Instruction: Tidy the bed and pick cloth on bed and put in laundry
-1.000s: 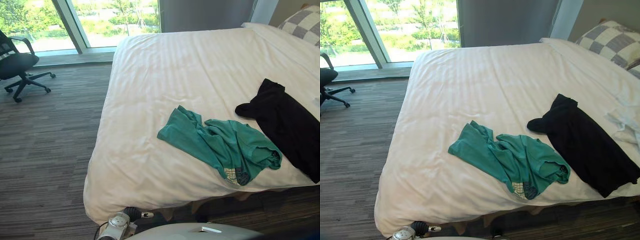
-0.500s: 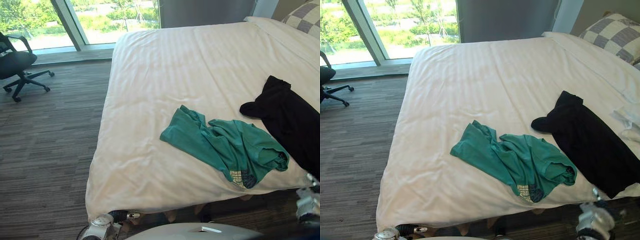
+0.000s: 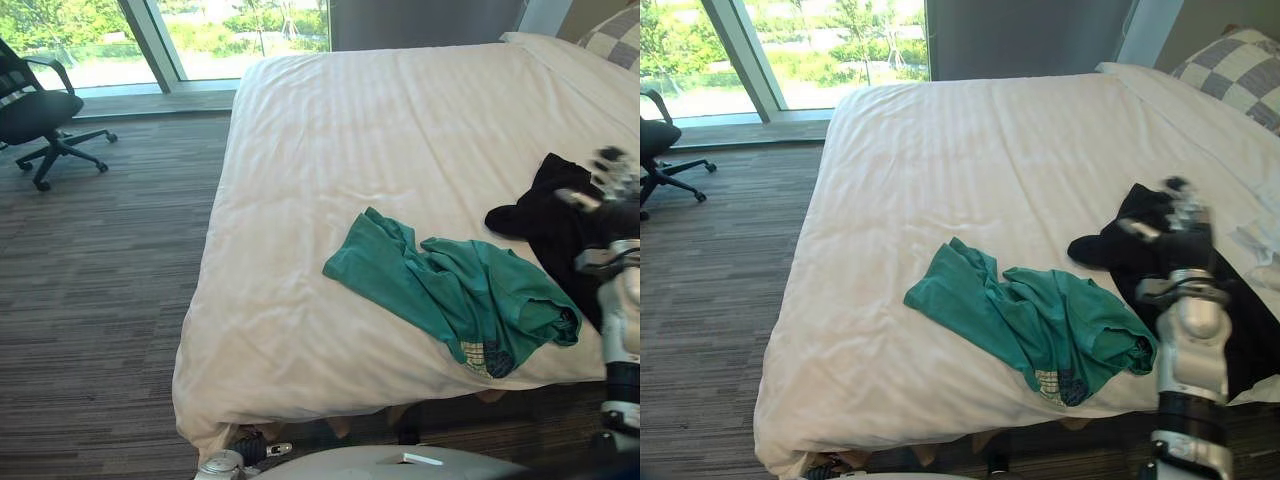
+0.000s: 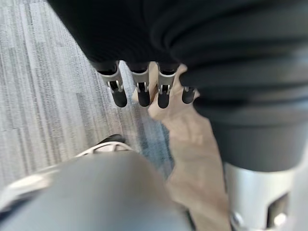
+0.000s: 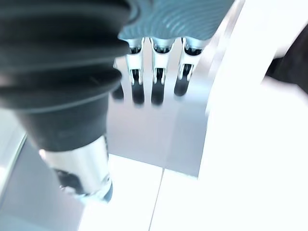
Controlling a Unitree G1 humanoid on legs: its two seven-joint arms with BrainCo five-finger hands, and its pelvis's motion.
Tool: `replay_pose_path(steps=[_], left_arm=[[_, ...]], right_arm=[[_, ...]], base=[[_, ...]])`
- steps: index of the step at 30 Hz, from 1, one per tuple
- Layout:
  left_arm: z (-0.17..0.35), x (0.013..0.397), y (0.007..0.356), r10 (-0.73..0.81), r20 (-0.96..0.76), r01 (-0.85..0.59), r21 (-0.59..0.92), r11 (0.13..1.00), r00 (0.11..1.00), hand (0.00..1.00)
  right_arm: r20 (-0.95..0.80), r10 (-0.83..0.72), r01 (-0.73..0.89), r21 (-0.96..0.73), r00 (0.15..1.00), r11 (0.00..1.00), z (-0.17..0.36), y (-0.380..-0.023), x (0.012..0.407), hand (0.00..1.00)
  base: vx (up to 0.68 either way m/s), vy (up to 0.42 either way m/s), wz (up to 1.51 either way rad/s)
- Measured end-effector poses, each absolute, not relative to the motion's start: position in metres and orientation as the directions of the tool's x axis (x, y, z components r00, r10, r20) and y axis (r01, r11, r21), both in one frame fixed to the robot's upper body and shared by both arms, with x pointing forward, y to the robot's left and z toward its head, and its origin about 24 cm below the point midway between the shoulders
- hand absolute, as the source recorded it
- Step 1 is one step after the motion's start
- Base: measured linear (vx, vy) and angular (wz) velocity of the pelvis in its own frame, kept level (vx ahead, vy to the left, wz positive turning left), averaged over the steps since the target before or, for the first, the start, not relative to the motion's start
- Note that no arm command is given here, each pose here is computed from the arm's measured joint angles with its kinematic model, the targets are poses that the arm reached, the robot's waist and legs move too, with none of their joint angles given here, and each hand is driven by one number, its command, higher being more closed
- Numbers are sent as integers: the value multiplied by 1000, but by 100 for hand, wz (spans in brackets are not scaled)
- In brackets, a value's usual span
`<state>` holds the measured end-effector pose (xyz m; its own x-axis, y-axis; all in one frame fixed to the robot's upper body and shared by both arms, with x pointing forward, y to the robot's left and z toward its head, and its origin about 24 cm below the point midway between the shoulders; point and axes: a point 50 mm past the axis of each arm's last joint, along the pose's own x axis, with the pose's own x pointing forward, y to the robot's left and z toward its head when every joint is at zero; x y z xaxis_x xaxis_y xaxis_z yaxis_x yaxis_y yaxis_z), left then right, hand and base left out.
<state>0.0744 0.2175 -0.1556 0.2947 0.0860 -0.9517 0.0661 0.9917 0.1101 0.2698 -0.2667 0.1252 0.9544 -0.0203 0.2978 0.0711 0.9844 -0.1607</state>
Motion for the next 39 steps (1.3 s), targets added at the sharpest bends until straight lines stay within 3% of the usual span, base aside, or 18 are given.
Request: replay_pose_path(steps=[5, 8, 15, 20, 31, 39], left_arm=[[-156, 75, 212, 72, -942, -115, 36, 993, 329, 0], [-157, 71, 209, 89, -928, -196, 18, 980, 362, 0], [-156, 76, 208, 98, -897, -276, -27, 961, 431, 0], [-150, 104, 214, 108, -863, -309, -57, 949, 494, 0], [-140, 145, 211, 65, -802, -296, -143, 945, 594, 0], [-127, 180, 203, 55, -726, -281, -194, 940, 685, 0]], right_arm=[[236, 321, -323, -30, 917, 946, 98, -185, 262, 100], [212, 433, -454, 63, 876, 889, 87, -149, 260, 100], [96, 650, -653, 226, 754, 723, 51, -70, 251, 100], [185, 738, -760, 171, 649, 627, 86, -24, 275, 100], [250, 811, -841, 26, 529, 541, 141, 23, 301, 100], [231, 801, -824, 10, 553, 566, 146, 30, 308, 100]], base=[[-33, -12, 20], [-58, -34, 30], [-87, -41, 39], [-132, -11, 34], [-40, 28, 26], [-95, -13, 21]])
